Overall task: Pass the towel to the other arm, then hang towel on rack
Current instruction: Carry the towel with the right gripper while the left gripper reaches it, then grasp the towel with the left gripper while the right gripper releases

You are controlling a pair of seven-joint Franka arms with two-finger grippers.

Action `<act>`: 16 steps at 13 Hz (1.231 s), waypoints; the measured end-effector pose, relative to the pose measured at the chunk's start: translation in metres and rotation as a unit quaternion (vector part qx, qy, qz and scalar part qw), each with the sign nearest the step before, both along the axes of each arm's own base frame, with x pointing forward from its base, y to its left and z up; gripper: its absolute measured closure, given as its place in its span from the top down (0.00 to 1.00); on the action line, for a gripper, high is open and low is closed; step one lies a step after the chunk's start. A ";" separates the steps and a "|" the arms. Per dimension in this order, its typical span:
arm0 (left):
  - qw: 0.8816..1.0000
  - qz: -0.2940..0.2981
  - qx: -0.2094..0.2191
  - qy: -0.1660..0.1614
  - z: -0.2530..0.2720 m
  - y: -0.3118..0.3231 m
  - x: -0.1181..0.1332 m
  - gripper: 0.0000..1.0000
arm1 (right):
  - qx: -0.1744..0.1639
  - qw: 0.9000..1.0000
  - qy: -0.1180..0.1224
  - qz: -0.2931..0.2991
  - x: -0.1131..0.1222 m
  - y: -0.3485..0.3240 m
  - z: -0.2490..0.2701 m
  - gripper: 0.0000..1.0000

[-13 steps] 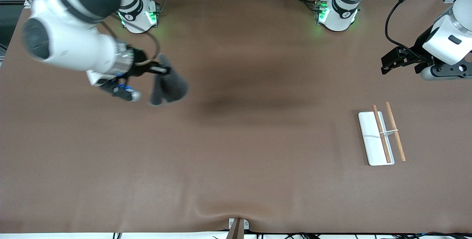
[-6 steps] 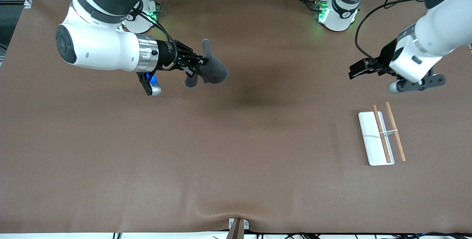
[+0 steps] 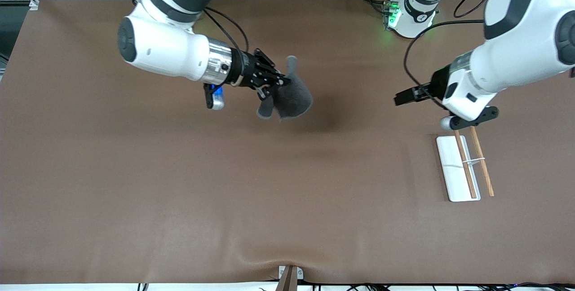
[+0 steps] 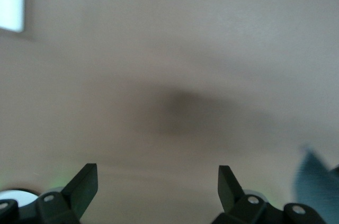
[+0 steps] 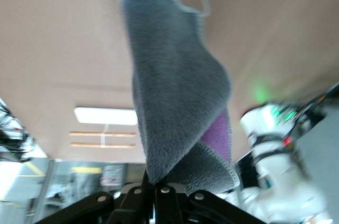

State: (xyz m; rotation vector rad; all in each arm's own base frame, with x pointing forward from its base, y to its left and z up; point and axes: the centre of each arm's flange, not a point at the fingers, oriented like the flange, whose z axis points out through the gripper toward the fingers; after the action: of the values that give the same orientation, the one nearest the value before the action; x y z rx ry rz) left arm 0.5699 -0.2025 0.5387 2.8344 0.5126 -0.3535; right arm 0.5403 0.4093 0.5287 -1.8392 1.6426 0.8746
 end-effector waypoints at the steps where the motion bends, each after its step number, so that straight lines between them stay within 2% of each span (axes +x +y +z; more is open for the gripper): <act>1: 1.000 0.022 -0.002 0.005 -0.003 -0.013 0.000 1.00 | 0.006 1.000 0.011 -0.023 0.004 0.002 -0.005 0.02; 3: 0.997 0.073 -0.009 0.023 -0.015 -0.038 0.001 1.00 | 0.012 0.998 0.023 -0.053 0.010 0.003 -0.012 0.02; 5: 0.990 0.127 -0.028 0.054 -0.032 -0.054 0.006 1.00 | 0.033 0.995 0.022 -0.093 0.015 0.010 -0.013 0.02; 8: 0.969 0.212 -0.070 0.107 -0.053 -0.064 0.019 1.00 | 0.051 0.991 0.016 -0.126 0.008 0.032 -0.017 0.02; 10: 0.954 0.257 -0.075 0.133 -0.068 -0.067 0.026 1.00 | 0.052 0.990 0.019 -0.132 0.002 0.042 -0.019 0.02; 14: 0.935 0.298 -0.081 0.174 -0.091 -0.063 0.035 1.00 | 0.057 0.985 0.014 -0.164 0.000 0.065 -0.029 0.02; 16: 0.921 0.326 -0.086 0.195 -0.095 -0.058 0.039 1.00 | 0.058 0.984 0.017 -0.168 0.002 0.070 -0.032 0.02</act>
State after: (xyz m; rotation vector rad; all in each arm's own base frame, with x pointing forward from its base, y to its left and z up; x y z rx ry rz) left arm 0.6089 -0.2610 0.4436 2.2446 1.3714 -0.7735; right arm 0.5422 0.4793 0.4965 -1.4210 1.8125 0.8350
